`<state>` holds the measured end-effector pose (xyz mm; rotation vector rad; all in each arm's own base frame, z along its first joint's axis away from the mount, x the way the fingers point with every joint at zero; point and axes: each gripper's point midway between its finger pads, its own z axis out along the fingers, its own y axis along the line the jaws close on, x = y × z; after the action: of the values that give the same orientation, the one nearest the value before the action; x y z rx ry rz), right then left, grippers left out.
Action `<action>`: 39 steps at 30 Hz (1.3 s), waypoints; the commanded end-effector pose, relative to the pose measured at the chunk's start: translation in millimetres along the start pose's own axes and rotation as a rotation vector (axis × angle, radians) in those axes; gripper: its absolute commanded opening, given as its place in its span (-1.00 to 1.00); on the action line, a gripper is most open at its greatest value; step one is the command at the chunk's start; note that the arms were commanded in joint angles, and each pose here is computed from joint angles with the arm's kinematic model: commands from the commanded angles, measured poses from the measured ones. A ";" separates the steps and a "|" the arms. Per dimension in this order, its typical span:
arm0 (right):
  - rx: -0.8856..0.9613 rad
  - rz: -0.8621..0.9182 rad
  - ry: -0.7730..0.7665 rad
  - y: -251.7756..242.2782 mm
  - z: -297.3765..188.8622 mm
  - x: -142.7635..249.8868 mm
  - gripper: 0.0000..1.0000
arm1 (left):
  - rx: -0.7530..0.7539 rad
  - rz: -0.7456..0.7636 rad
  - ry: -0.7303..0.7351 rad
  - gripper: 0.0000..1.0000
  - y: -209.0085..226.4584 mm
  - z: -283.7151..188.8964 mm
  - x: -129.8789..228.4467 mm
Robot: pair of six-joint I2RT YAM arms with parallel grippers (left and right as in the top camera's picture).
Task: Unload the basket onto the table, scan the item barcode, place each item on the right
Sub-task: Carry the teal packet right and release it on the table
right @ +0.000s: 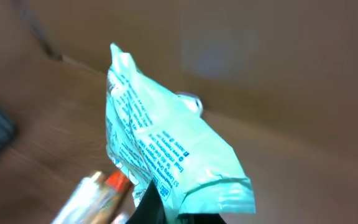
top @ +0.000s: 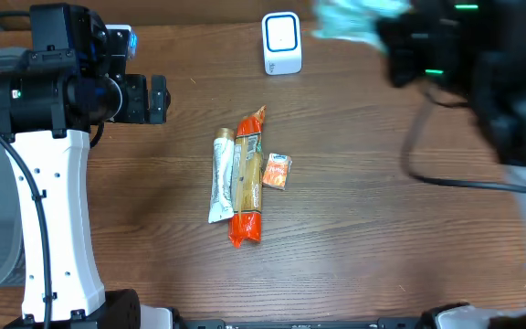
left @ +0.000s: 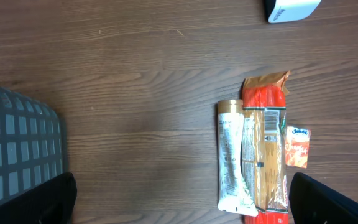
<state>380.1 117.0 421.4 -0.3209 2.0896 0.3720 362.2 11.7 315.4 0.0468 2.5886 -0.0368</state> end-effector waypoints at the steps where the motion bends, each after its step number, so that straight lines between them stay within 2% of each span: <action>1: -0.021 0.378 0.052 -32.4 -28.1 16.7 -0.93 | -0.005 0.012 -0.021 0.99 1.0 -4.7 -4.2; 7: 0.108 0.628 0.288 -100.3 -11.0 98.5 -0.93 | -0.005 0.012 -0.021 0.99 1.0 -4.7 -4.2; 13: 0.081 0.739 0.461 -116.3 46.5 186.9 -0.93 | -0.005 0.012 -0.021 0.99 1.0 -4.7 -4.2; 17: 0.072 0.811 0.483 -124.3 71.6 231.3 -0.93 | -0.005 0.012 -0.021 1.00 1.0 -4.7 -4.2; 27: 0.147 0.916 0.407 -158.6 93.4 285.2 -0.92 | -0.005 0.012 -0.021 0.99 1.0 -4.7 -4.2; 32: 0.273 1.017 0.382 -173.5 99.2 315.7 -0.93 | -0.005 0.012 -0.021 0.99 1.0 -4.7 -4.2; 39: 0.347 1.067 0.406 -176.6 96.6 340.1 -0.93 | -0.005 0.012 -0.021 1.00 1.0 -4.7 -4.2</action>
<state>348.4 -29.2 54.9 0.9923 2.5475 0.6139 362.2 11.7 315.4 0.0468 2.5886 -0.0368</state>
